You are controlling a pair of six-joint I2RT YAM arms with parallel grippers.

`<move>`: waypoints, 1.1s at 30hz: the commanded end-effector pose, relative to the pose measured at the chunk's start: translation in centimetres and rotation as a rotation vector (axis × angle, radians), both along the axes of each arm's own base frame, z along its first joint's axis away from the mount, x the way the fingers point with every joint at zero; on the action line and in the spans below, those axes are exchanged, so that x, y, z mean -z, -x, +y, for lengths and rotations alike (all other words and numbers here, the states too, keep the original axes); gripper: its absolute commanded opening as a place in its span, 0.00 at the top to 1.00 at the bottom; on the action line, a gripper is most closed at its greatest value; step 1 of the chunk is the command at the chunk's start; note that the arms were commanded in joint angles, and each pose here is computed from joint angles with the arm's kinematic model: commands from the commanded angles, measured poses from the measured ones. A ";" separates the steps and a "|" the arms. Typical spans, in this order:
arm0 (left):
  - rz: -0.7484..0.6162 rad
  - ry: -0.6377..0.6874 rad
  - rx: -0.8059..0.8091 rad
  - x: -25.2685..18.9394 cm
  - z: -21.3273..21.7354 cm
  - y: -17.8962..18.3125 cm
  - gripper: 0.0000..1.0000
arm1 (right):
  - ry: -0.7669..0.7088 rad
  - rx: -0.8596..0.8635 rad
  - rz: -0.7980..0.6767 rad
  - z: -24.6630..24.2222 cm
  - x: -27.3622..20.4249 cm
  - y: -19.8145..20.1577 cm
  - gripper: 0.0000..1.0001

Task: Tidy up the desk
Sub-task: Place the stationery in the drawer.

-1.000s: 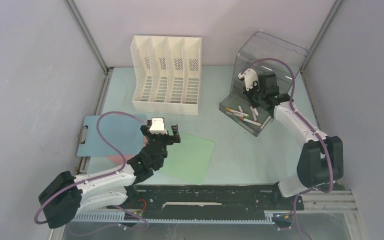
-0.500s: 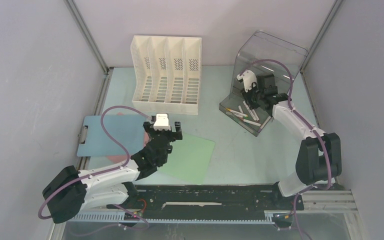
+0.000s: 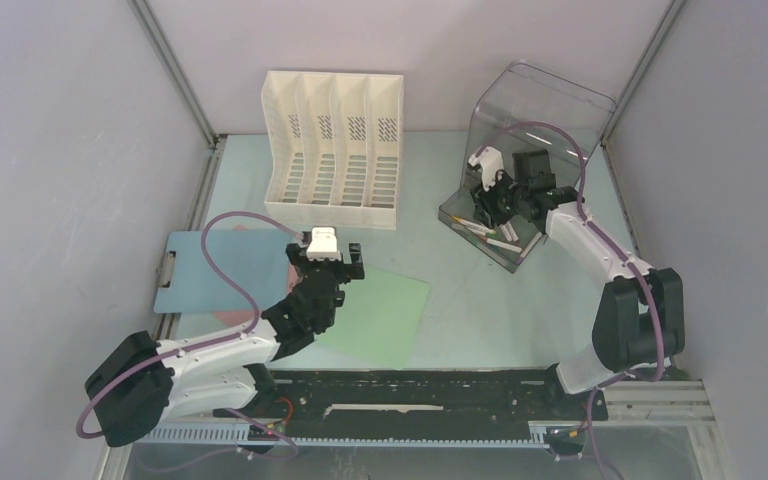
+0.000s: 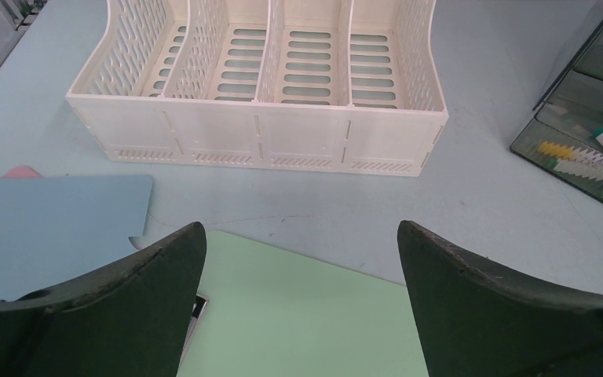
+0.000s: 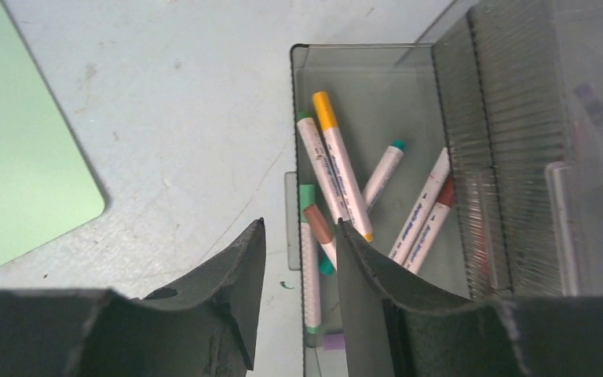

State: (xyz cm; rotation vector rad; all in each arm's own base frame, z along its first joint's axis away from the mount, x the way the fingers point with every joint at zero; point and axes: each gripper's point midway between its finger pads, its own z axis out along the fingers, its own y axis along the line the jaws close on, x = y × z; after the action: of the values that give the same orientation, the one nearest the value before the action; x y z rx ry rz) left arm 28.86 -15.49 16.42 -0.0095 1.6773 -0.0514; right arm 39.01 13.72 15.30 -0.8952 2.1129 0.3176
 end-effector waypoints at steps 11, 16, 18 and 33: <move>-0.028 0.014 -0.033 -1.2 0.4 -0.3 0.00 | -0.080 -0.105 0.053 1.8 -0.6 1.7 0.51; -0.029 0.014 -0.033 -1.3 0.4 -0.3 0.00 | -0.067 -0.127 0.086 2.3 0.0 2.1 0.46; -0.029 0.015 -0.033 -1.3 0.4 -0.3 0.00 | -0.055 -0.145 0.103 2.5 0.4 2.3 0.39; -0.029 0.015 -0.032 -1.3 0.4 -0.3 0.00 | 0.140 -0.236 0.331 4.3 6.2 4.0 0.00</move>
State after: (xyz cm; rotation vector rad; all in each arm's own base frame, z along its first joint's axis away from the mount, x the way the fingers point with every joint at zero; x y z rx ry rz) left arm 28.87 -15.48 16.43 -0.0097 1.6772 -0.0511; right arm 35.49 17.91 10.00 -1.1870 2.2854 0.4936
